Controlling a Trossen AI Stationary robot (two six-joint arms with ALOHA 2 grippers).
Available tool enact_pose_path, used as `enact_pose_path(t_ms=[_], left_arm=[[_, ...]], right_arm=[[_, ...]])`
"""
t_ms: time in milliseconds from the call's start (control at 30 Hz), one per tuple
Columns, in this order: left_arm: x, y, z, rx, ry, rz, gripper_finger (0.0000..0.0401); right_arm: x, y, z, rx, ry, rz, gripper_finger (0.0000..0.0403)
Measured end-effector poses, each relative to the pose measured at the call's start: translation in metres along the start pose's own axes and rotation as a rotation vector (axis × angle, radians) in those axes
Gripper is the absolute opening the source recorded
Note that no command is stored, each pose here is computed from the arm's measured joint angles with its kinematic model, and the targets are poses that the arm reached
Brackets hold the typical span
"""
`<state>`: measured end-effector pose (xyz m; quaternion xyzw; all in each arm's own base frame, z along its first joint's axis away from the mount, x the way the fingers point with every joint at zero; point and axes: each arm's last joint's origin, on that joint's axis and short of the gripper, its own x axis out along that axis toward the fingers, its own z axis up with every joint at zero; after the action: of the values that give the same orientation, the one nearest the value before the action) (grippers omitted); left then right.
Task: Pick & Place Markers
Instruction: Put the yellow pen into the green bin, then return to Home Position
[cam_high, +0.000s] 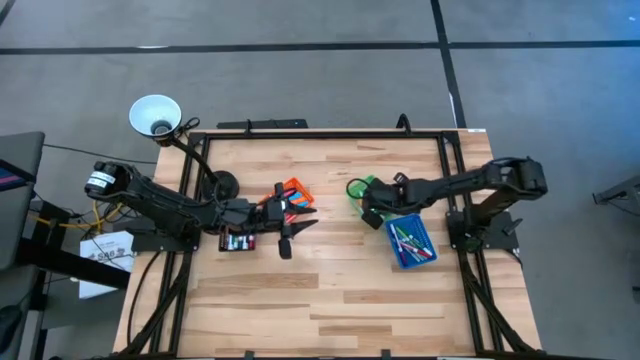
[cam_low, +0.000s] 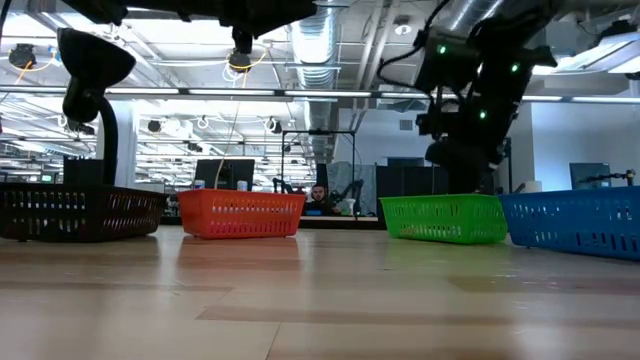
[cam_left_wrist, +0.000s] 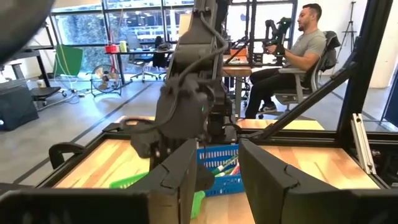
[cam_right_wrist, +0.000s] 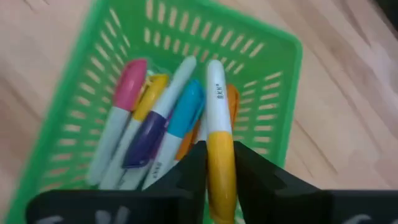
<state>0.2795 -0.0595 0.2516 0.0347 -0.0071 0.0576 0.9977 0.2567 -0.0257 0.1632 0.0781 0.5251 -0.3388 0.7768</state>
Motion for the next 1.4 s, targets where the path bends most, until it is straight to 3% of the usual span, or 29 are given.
enact_pose_path(t_ms=[200, 333, 633, 800, 967, 1233, 1400], left_arm=[[0.001, 0.002, 0.0, -0.001, 0.001, 0.006, 0.0116], [0.001, 0.002, 0.0, -0.001, 0.001, 0.006, 0.0116], [-0.012, 0.009, 0.011, 0.008, 0.031, 0.14, 0.0116], [-0.041, 0.016, 0.028, 0.041, 0.096, 0.143, 0.0116], [-0.085, 0.031, 0.063, -0.005, 0.003, 0.123, 0.0116], [-0.149, 0.059, 0.098, -0.138, -0.197, 0.116, 0.0116], [-0.167, 0.067, 0.089, -0.152, -0.118, 0.108, 0.0116]], right_arm=[[0.006, -0.001, 0.0, -0.015, 0.022, -0.013, 0.0108], [-0.007, 0.0, 0.001, -0.04, -0.006, 0.03, 0.0133], [-0.096, -0.01, 0.02, 0.003, -0.097, 0.211, 0.0147], [-0.149, -0.026, 0.014, -0.074, -0.133, 0.356, 0.0141], [-0.179, -0.04, 0.007, -0.084, -0.27, 0.462, 0.0137], [-0.195, -0.049, 0.0, -0.048, -0.378, 0.534, 0.0142], [-0.194, -0.045, -0.003, -0.166, -0.518, 0.572, 0.0143]])
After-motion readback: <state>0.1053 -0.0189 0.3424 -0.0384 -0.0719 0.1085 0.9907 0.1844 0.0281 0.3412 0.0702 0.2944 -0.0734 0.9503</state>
